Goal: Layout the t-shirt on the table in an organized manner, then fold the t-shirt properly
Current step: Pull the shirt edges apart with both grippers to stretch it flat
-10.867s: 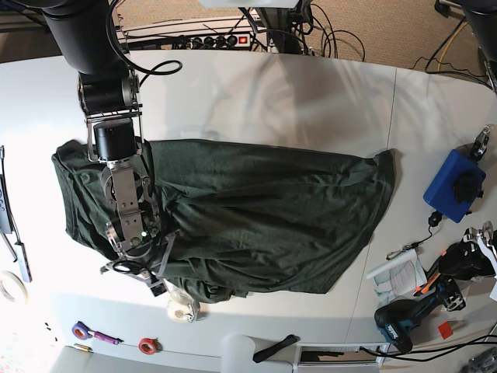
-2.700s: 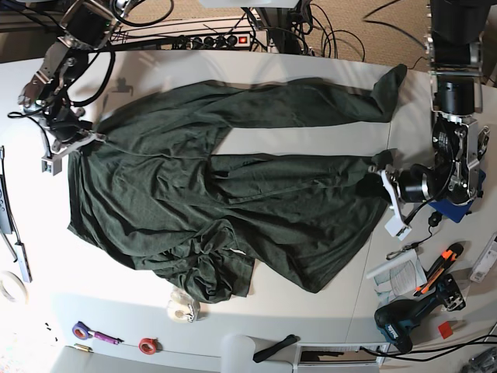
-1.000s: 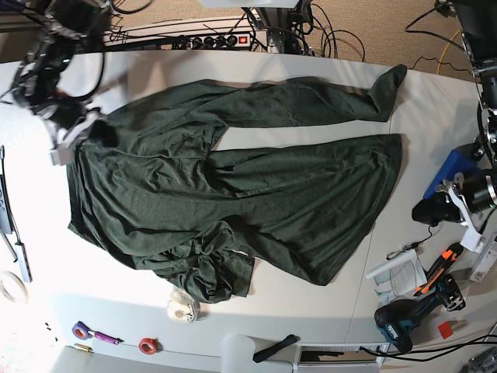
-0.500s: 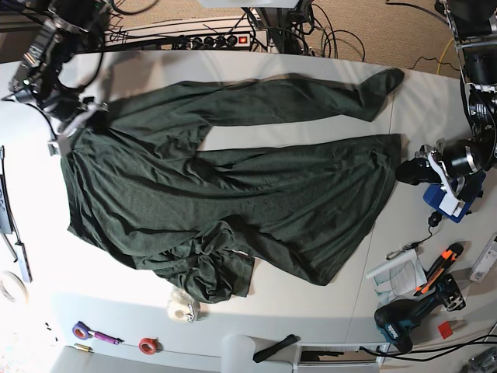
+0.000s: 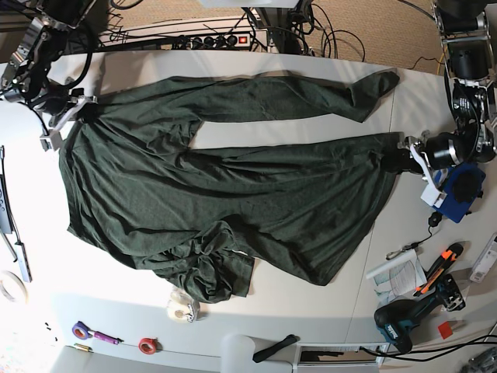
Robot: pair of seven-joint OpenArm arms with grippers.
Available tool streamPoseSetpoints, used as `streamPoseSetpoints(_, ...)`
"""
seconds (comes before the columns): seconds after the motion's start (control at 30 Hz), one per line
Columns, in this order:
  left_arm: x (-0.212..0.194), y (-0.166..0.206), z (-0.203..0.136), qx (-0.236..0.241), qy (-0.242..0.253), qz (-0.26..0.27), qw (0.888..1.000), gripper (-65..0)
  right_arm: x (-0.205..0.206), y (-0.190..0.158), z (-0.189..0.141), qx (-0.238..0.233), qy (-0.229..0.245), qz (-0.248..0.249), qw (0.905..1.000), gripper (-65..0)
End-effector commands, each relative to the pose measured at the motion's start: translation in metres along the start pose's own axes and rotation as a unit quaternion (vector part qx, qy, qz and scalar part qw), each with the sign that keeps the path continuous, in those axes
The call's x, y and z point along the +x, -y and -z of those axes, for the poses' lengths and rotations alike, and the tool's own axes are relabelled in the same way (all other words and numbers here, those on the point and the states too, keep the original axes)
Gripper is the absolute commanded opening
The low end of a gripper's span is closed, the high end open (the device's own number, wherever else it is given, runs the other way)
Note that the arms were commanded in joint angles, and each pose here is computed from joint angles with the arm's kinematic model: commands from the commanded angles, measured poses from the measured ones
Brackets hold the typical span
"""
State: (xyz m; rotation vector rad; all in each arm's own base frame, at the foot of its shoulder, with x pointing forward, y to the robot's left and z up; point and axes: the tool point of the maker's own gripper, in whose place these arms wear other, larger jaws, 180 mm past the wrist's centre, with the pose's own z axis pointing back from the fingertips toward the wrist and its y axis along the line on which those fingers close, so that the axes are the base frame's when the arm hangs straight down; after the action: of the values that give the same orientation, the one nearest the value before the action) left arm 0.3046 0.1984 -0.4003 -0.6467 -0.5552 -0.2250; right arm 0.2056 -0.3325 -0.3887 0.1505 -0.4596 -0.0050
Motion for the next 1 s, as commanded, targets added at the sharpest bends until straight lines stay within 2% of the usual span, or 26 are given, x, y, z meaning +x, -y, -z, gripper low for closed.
streamPoseSetpoints(0.0,0.007,-0.006,-0.005,0.017,-0.007,0.018,1.000,-61.3,-0.005,0.015,-0.008,-0.029,-0.026,-0.013,0.9992,-65.0)
streamPoseSetpoints(0.13,-0.020,-0.020,0.001,0.069,-0.084,0.021,0.994,-63.3,-0.001,0.030,-0.018,-0.050,-0.034,-0.026,0.9978,-65.0)
streamPoseSetpoints(0.23,-0.027,-0.022,0.002,0.079,-0.105,0.024,0.991,-63.3,0.002,0.036,-0.024,-0.060,-0.036,-0.031,0.9971,-65.0)
streamPoseSetpoints(0.67,-0.029,-0.051,-0.036,0.123,-0.134,0.034,0.983,-63.3,0.002,0.043,-0.027,-0.073,-0.042,-0.036,0.9958,-65.0)
streamPoseSetpoints(0.9,-0.021,-0.042,-0.035,0.094,-0.113,0.026,0.989,-63.2,0.002,0.043,-0.027,-0.073,-0.041,-0.036,0.9958,-65.0)
streamPoseSetpoints(0.97,-0.019,-0.038,-0.034,0.083,-0.107,0.028,0.990,-60.8,0.003,0.043,-0.027,-0.073,-0.040,-0.036,0.9959,-65.0)
